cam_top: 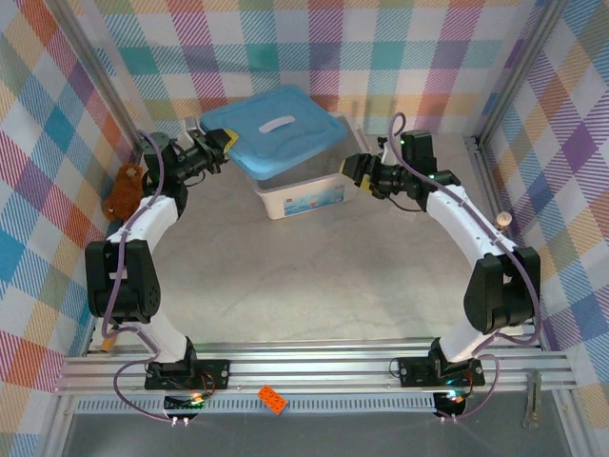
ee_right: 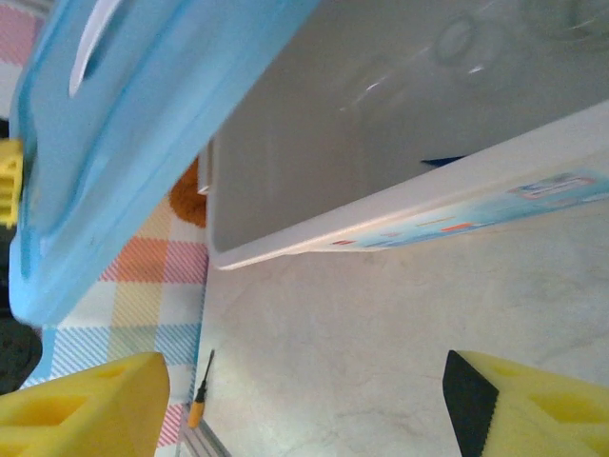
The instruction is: Organize the chemistry lab equipment
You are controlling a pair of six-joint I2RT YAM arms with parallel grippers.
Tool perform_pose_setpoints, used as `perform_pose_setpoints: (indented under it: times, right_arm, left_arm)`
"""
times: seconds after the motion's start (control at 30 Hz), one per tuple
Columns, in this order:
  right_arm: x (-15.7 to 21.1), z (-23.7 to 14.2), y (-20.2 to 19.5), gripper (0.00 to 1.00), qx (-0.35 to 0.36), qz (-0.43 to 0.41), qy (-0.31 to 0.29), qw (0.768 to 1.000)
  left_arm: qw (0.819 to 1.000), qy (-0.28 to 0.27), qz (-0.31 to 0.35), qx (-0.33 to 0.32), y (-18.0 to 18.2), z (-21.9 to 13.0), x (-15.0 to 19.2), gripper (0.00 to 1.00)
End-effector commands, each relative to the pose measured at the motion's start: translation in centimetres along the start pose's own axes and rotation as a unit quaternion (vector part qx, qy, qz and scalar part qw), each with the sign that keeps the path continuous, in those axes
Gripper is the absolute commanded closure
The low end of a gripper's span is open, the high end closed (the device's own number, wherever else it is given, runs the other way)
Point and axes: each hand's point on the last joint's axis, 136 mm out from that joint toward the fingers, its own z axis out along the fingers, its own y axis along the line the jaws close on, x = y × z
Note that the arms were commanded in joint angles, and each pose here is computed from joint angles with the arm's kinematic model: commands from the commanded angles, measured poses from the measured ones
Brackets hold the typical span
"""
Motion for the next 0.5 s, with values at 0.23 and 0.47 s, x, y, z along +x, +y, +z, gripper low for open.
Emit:
perform_pose_setpoints:
  times: [0.23,0.47]
  right_arm:
    - [0.2,6.3,6.6,0.22,-0.055,-0.065,0.033,0.996]
    - [-0.2,11.7,8.5,0.23,-0.085,-0.065,0.048,0.993]
  left_arm:
    - [0.985,-0.142,0.097,-0.005,-5.5,-6.1,-6.0,1.00]
    - [0.972,-0.191,0.127,-0.052,-5.7,-9.8,-6.5,1.00]
